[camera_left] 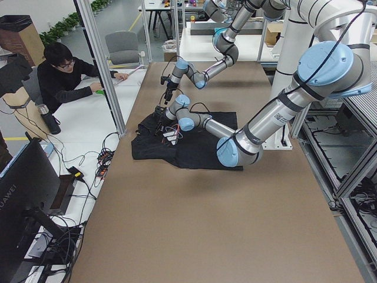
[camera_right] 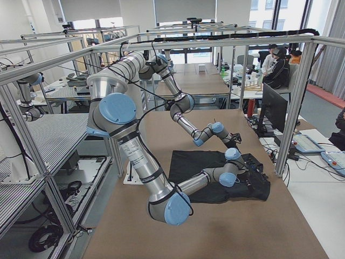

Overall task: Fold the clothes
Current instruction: 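Grasp the sleeve nearest the left gripper and fold it inward, then move both grippers to the hem corners nearest the robot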

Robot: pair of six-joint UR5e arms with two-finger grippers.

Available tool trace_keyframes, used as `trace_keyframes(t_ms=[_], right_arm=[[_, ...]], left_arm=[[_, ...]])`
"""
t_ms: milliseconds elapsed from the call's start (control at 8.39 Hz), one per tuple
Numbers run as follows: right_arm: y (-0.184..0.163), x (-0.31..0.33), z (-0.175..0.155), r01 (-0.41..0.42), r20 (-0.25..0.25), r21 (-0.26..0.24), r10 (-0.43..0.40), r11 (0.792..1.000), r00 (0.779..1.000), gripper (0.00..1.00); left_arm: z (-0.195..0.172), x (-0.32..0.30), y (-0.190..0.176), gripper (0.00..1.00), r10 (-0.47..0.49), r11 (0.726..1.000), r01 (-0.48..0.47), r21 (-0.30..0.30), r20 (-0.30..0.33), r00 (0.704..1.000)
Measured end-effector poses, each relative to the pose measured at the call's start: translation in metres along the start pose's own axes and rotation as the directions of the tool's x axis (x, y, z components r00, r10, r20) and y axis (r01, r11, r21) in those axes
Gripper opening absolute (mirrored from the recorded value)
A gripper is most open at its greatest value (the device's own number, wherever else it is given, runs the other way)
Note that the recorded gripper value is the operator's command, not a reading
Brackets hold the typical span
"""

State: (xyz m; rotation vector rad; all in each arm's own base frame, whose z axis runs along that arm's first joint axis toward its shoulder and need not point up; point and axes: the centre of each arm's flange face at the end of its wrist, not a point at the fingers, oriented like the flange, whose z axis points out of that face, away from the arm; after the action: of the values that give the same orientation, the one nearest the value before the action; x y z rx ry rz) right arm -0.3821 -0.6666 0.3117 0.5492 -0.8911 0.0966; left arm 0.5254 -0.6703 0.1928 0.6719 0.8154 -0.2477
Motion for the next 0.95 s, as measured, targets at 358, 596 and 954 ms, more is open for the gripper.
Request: trace_keyframes(t_ms=[358,596,954], right_arm=[[0.005,-0.006,-0.013,-0.007,0.056,-0.037,0.009,0.999,0.998,0.94],[0.029,0.000,-0.044,-0.035,0.137,-0.103,0.049,0.994,0.989,0.94],[0.088,0.032,-0.089,-0.051,0.196,-0.193,0.090,0.980,0.976,0.94]], left_arm=[[-0.049,-0.077,-0.031,0.94,-0.061,0.991,0.041,-0.130,-0.149,0.987],[-0.106,-0.145,0.002,0.94,-0.104,0.977,0.056,-0.207,-0.229,0.968],[-0.159,-0.202,0.052,0.95,-0.205,0.953,0.138,-0.271,-0.238,0.949]])
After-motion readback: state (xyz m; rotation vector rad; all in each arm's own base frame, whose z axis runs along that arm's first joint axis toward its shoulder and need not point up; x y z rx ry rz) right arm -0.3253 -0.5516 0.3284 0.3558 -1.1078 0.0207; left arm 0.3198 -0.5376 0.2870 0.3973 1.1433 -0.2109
